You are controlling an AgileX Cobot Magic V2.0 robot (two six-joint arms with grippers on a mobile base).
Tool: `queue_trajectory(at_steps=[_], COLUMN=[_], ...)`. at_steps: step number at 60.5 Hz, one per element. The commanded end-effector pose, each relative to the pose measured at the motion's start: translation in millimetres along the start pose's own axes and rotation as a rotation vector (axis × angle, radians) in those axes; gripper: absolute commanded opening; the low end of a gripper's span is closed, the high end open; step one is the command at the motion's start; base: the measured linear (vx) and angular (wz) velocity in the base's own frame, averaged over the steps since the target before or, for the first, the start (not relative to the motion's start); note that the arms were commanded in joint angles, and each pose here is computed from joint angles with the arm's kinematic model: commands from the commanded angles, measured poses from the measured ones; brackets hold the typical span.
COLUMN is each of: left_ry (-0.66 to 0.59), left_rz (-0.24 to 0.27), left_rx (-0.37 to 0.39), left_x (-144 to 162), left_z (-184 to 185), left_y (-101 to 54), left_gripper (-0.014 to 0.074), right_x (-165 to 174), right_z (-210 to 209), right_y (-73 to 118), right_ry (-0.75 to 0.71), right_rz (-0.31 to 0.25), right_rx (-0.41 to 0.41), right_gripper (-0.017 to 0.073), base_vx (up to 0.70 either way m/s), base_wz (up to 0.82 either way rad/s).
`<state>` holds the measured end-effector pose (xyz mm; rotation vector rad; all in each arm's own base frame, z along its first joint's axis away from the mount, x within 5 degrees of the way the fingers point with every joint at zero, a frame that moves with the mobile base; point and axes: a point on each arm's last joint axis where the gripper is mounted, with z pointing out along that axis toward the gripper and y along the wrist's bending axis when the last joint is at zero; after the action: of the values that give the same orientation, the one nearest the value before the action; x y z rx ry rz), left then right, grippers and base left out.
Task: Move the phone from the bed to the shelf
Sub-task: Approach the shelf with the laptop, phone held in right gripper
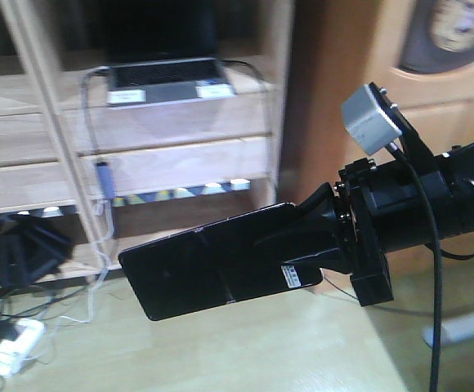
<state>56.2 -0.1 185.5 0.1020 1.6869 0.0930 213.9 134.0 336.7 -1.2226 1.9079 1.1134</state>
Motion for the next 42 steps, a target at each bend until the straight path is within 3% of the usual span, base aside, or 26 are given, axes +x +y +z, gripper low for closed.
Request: queue_trajectory(at_steps=[1,20,42], left_ry=[-0.106,-0.106,-0.106], left_rz=[-0.014,-0.014,-0.014], left_rx=[-0.007,-0.007,-0.007], left_x=[-14.4,-14.4,-14.4], left_z=[-2.9,-2.9,-2.9], left_y=[1.5,1.5,1.5], left_gripper=[0.0001,0.0001,0.0001], right_x=[-15.2,-15.2,-15.2], right_z=[-8.9,-8.9,-8.9], right_y=[19.0,19.0,19.0], right_ry=[-0.082,-0.082,-0.082], right_rz=[-0.025,-0.025,-0.025], right_rx=[-0.085,-0.085,-0.085], right_gripper=[-0.0002,-0.0002,-0.0002], base_vx=[0.26,0.26,0.26], base_wz=[0.4,0.29,0.08])
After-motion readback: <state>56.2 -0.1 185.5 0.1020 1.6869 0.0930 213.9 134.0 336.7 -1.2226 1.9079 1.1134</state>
